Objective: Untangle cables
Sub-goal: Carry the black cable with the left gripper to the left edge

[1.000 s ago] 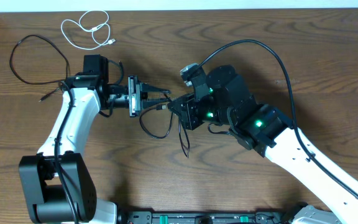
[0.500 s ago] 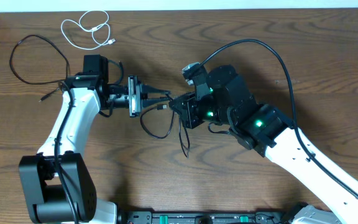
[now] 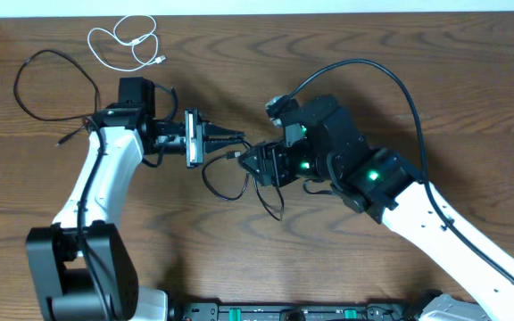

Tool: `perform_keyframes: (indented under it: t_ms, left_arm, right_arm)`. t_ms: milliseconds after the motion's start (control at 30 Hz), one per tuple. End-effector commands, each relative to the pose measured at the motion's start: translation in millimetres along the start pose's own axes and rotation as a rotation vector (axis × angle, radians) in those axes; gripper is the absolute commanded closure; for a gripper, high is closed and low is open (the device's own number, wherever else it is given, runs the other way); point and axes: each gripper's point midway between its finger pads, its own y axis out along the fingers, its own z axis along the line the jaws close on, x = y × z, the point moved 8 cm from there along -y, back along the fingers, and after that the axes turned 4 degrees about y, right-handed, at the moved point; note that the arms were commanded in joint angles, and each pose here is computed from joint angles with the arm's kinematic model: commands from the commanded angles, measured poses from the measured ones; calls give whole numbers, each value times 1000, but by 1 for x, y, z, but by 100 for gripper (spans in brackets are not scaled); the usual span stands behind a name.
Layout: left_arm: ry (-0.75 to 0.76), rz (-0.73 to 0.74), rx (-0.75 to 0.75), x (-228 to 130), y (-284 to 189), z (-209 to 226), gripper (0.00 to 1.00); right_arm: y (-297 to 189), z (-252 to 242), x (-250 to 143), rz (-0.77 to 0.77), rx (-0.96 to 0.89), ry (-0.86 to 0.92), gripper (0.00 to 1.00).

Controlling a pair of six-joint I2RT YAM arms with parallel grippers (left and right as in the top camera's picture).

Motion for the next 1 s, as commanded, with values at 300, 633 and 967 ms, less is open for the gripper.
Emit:
perform_keyframes:
  t_ms: [300,633,967]
  left_arm:
    - [438,-782,-36,-92,-54,-19,93]
    - [437,-1460,-96,-116,-134,-1,93]
    - [168,-2029,-32,-101,-227,12,93]
  right_arm:
    - [-92,-93,7,-51,-298,252,1]
    - [-103,-111,-7,29,-366,297,1]
    - [-102,-109,-8,33,-361,280,1]
